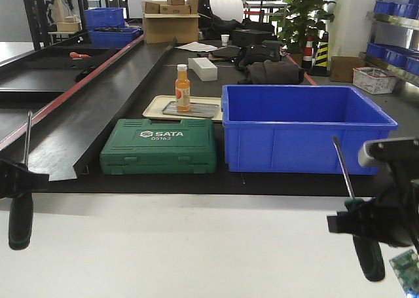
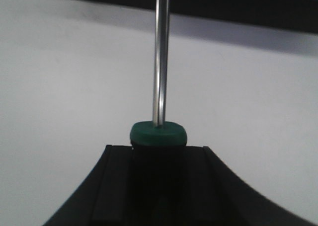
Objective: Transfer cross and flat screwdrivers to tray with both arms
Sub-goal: 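Lift both screwdrivers upright off the table with both grippers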
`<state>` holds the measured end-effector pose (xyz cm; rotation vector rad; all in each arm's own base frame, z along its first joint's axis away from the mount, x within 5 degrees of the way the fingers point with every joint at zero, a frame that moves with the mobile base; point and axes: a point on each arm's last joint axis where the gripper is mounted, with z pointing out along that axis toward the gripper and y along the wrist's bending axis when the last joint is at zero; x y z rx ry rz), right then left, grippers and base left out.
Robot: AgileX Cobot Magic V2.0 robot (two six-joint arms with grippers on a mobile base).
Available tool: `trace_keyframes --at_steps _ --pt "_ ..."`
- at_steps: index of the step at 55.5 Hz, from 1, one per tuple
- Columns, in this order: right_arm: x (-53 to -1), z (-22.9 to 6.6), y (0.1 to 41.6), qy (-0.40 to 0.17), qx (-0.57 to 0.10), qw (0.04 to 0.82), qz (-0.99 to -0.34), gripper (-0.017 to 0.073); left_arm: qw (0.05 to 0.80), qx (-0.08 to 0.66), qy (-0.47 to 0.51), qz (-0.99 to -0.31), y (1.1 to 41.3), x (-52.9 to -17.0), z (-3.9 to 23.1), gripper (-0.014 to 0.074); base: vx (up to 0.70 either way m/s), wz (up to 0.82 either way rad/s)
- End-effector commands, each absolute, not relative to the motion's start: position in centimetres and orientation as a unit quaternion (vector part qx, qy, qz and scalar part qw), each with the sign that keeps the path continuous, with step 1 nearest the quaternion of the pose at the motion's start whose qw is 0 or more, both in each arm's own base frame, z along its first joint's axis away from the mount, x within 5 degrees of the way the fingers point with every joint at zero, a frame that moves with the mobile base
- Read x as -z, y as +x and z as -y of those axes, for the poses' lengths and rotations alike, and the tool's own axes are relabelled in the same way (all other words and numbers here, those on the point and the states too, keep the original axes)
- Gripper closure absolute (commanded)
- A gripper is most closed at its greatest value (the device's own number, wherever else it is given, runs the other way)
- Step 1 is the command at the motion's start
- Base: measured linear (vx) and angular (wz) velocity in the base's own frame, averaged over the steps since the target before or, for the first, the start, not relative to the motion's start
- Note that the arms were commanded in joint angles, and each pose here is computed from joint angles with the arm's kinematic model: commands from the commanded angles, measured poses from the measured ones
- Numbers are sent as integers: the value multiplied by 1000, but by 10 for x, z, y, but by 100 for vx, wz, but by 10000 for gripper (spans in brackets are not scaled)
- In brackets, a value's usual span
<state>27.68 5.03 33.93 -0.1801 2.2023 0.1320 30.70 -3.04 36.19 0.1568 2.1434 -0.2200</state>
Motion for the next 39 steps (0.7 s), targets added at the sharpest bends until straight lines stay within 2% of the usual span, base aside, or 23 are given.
trace_keyframes --at_steps 1,9,20,31,39 --pt "-390 -61 273 -82 -72 534 -839 567 552 111 69 -823 286 -406 43 594 0 0" --pt "-416 -73 268 -103 -86 552 -823 567 570 138 71 -807 266 -422 54 594 0 0" --pt "-425 -73 259 -89 -101 552 -823 567 582 150 89 -794 245 -436 59 594 0 0" --pt "-440 -69 248 -86 -105 586 -799 567 555 155 100 -811 239 -432 61 593 0 0" --pt "-439 -69 246 -87 -104 581 -803 567 560 152 102 -808 240 -433 61 592 0 0"
